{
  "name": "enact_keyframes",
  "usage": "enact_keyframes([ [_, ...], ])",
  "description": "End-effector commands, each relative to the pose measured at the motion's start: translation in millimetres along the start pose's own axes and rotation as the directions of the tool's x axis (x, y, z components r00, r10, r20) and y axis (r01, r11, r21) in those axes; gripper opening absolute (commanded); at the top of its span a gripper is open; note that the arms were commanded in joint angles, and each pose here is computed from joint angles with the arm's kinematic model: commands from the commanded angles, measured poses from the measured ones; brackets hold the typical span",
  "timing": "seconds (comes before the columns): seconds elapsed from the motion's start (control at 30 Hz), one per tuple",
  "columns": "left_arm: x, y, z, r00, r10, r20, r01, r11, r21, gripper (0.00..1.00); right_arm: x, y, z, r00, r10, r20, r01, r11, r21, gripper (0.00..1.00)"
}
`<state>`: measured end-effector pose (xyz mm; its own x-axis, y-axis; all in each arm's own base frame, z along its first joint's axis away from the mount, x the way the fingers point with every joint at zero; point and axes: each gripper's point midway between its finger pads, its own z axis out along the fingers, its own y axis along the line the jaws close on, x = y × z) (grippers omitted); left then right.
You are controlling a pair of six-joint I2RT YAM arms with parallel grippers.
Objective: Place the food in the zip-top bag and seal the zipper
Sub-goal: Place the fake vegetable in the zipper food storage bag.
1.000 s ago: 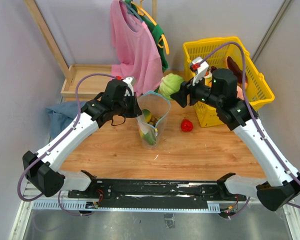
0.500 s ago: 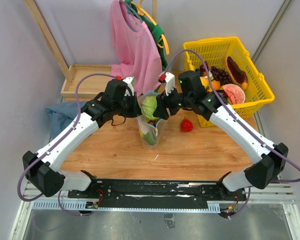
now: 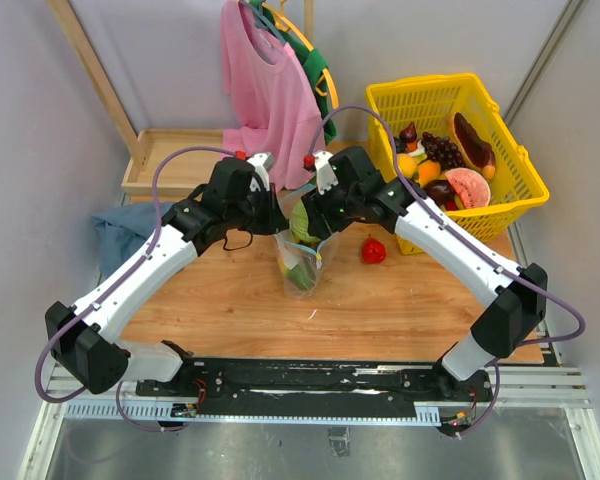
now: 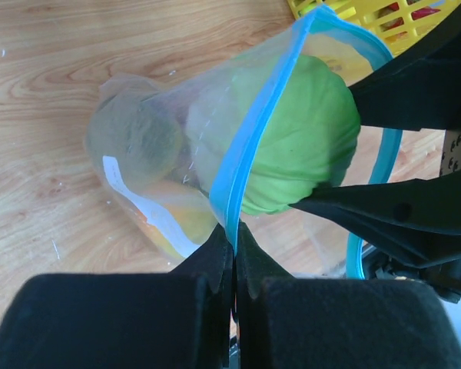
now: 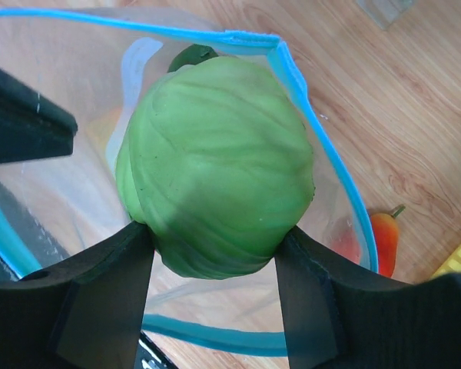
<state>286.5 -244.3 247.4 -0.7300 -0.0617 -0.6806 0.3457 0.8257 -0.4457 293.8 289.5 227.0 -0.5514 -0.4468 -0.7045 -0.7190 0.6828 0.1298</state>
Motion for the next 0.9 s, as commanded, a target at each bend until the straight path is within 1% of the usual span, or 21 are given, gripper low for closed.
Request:
enact_keyframes([
  [0.0, -5, -13, -6, 0.999, 0.017, 0.029, -0.019, 0.997, 0.069, 0.0, -25, 0, 2, 0.998, 0.005, 0.057, -0.011, 0.995, 0.096, 0.36],
  [0.03, -4, -15, -6, 0.999, 0.017, 0.027, -0.019, 0.997, 0.076, 0.0, -25, -1, 6, 0.998, 0.001, 0.055, -0.008, 0.992, 0.124, 0.42],
  [0.1, -4, -15, -6, 1.0, 0.016, 0.026, -0.018, 0.997, 0.08, 0.0, -27, 2, 11, 0.998, -0.005, 0.055, -0.002, 0.991, 0.131, 0.52],
  [0.27, -2, -10, -5, 1.0, 0.004, 0.03, -0.006, 0.998, 0.057, 0.0, -38, 19, 9, 0.994, -0.028, 0.104, 0.021, 0.997, 0.07, 0.76],
  [0.37, -1, -8, -4, 1.0, -0.002, 0.029, 0.0, 0.999, 0.047, 0.0, -40, 21, 1, 0.992, -0.043, 0.12, 0.036, 0.997, 0.065, 0.87],
  [0.4, -1, -7, -4, 1.0, -0.004, 0.03, 0.002, 0.999, 0.041, 0.0, -41, 20, -4, 0.99, -0.05, 0.129, 0.041, 0.997, 0.071, 0.9],
  [0.63, -3, -4, -6, 0.999, -0.007, 0.041, 0.006, 1.0, 0.025, 0.0, -48, 19, -41, 0.975, -0.091, 0.202, 0.074, 0.993, 0.092, 0.93],
  [0.77, -3, -3, -6, 0.999, -0.009, 0.043, 0.008, 1.0, 0.022, 0.0, -44, 1, -57, 0.973, -0.102, 0.205, 0.061, 0.979, 0.194, 0.9],
  [0.87, -3, -4, -7, 0.999, -0.009, 0.043, 0.008, 1.0, 0.025, 0.0, -34, -12, -54, 0.982, -0.089, 0.168, 0.046, 0.969, 0.244, 0.87],
])
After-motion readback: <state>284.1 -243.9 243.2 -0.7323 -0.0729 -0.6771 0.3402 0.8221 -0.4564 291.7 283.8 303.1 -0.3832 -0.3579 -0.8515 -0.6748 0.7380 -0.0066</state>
